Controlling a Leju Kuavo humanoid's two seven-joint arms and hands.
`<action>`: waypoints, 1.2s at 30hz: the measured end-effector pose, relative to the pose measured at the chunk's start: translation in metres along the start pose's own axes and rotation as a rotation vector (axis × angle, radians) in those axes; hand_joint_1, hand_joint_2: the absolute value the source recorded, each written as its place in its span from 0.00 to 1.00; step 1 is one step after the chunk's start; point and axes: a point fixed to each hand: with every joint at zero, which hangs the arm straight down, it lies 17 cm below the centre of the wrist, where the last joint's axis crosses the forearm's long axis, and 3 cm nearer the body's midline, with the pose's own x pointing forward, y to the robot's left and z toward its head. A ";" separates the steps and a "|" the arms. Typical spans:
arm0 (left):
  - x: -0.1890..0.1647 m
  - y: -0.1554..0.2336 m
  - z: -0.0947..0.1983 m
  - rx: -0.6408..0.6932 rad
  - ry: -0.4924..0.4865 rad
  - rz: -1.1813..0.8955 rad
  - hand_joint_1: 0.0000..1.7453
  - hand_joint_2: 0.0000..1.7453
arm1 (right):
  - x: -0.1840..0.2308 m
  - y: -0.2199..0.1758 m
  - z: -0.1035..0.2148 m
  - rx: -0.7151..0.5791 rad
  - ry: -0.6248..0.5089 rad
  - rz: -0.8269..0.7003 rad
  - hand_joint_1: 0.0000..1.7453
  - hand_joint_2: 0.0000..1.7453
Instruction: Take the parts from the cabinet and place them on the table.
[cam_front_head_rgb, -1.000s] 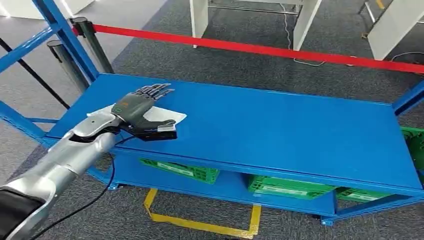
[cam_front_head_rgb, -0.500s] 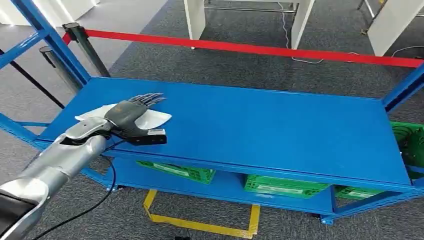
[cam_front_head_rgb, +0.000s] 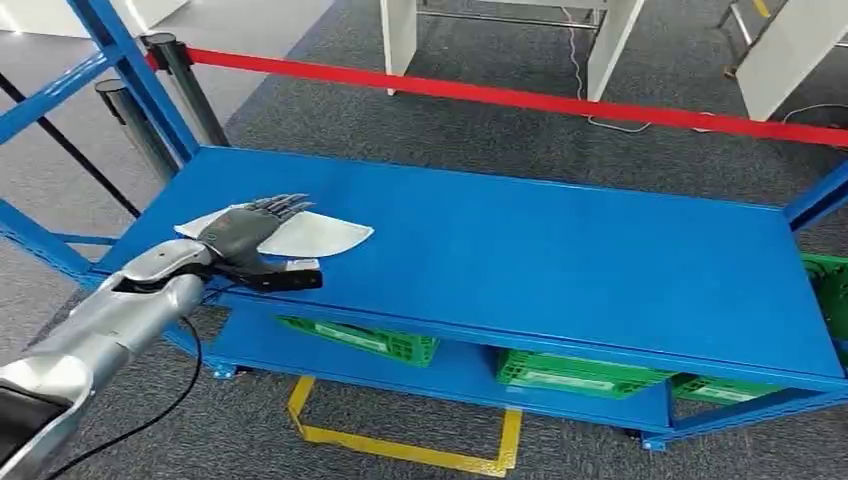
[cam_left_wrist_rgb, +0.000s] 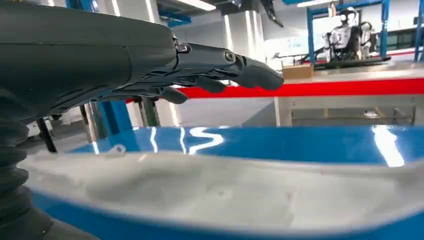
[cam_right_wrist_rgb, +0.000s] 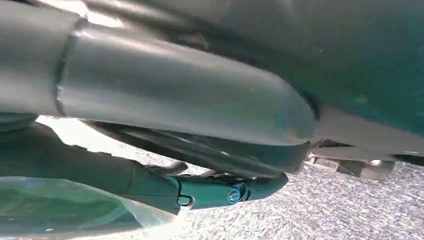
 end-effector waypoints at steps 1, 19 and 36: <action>-0.003 -0.004 0.002 -0.006 0.008 0.001 0.00 1.00 | 0.000 -0.001 0.000 -0.002 0.001 0.001 0.00 0.00; -0.059 -0.010 0.024 0.015 0.166 -0.326 0.00 1.00 | -0.007 -0.005 0.000 -0.021 0.021 0.025 0.00 0.00; -0.066 -0.001 0.023 0.067 0.229 -0.453 0.00 1.00 | -0.007 -0.006 -0.001 -0.025 0.023 0.029 0.00 0.00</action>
